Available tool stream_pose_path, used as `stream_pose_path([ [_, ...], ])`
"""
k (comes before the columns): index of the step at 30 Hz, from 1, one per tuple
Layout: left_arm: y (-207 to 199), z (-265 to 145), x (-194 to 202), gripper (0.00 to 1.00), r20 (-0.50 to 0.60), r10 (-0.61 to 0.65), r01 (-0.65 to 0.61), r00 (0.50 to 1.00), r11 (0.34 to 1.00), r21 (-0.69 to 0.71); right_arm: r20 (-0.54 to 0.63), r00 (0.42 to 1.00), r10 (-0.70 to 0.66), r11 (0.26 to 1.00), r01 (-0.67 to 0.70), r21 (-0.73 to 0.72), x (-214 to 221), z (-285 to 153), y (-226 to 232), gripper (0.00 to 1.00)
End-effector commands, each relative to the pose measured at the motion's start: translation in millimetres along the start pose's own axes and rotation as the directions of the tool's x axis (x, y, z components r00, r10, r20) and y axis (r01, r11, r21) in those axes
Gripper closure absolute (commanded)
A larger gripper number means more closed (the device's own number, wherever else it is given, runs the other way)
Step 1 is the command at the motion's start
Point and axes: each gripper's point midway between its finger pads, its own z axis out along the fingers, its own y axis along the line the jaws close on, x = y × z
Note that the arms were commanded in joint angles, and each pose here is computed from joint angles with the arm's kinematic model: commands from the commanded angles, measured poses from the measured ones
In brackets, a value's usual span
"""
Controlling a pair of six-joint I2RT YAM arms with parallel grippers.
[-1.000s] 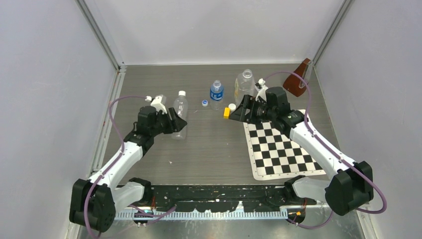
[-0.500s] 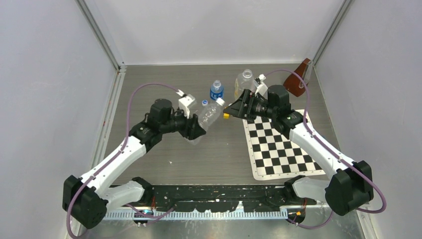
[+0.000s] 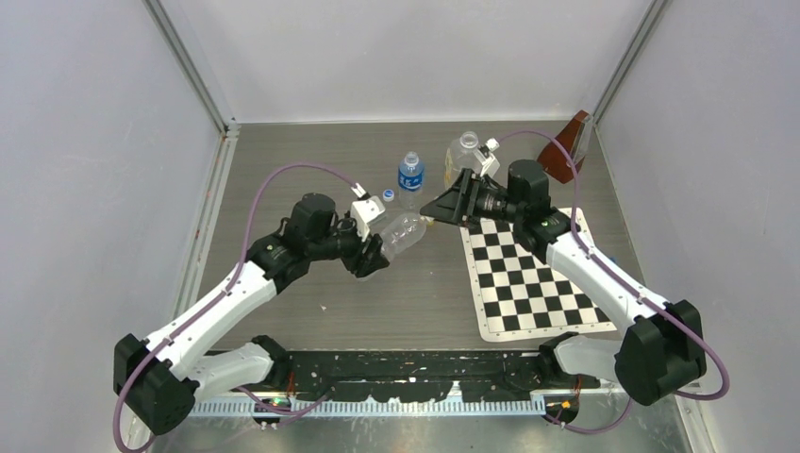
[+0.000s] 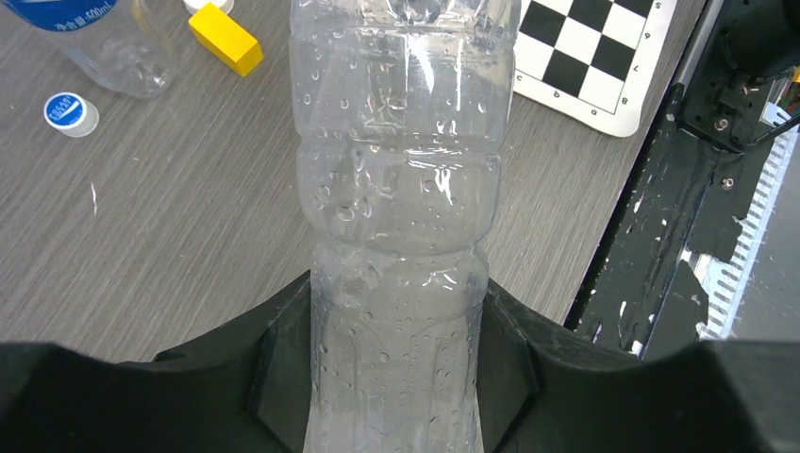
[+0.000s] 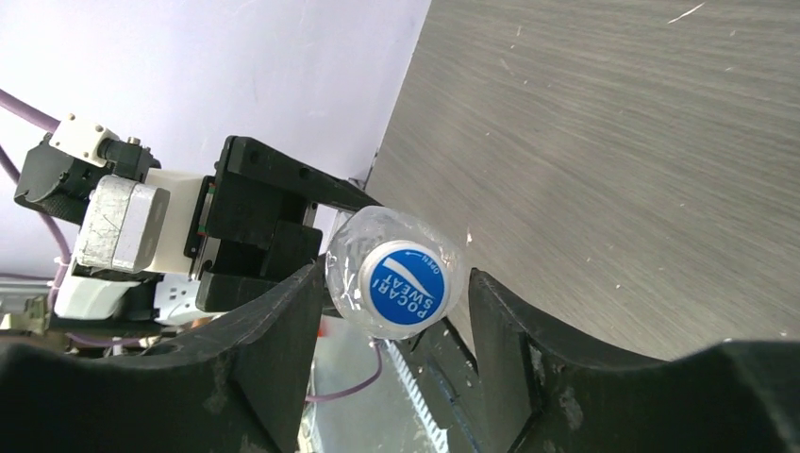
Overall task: Unscrew the bottle caps
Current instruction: Pick up the plastic bottle at the center of the board.
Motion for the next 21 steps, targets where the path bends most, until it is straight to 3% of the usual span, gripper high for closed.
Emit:
stream_pose_path([
  [1,-5,-3,-16,0.85,0.067,0.058,-0.059,0.996,0.998,0.017,-0.049,0.999,-0.019,0.996,0.015,-0.085,6,3,14,0.39],
  [5,-15,0,-19,0.85,0.073,0.065,-0.069,0.995,0.996,0.064,-0.048,0.999,-0.011,0.996,0.007,-0.086,6,6,12,0.51],
  [6,-16,0,-20,0.85,0.073,0.068,-0.073,0.995,0.995,0.065,-0.05,0.999,-0.01,0.996,0.005,-0.088,6,6,12,0.59],
  [10,-7,-1,-19,0.8,0.067,0.071,-0.072,0.995,0.997,0.015,-0.061,0.998,-0.016,0.993,0.009,-0.114,8,6,16,0.78],
  [14,0,-2,-19,0.42,0.055,0.048,-0.046,0.997,0.998,-0.033,-0.08,0.995,-0.058,0.993,0.049,-0.104,12,4,14,0.88],
  [20,23,-6,-24,0.02,0.076,-0.085,0.098,0.993,0.978,-0.185,-0.052,0.997,-0.05,0.999,0.05,-0.008,9,7,-6,0.94],
  [21,23,-8,-25,0.01,0.068,-0.114,0.125,0.991,0.973,-0.192,-0.046,0.998,-0.046,0.999,0.046,0.009,7,8,-10,0.94],
])
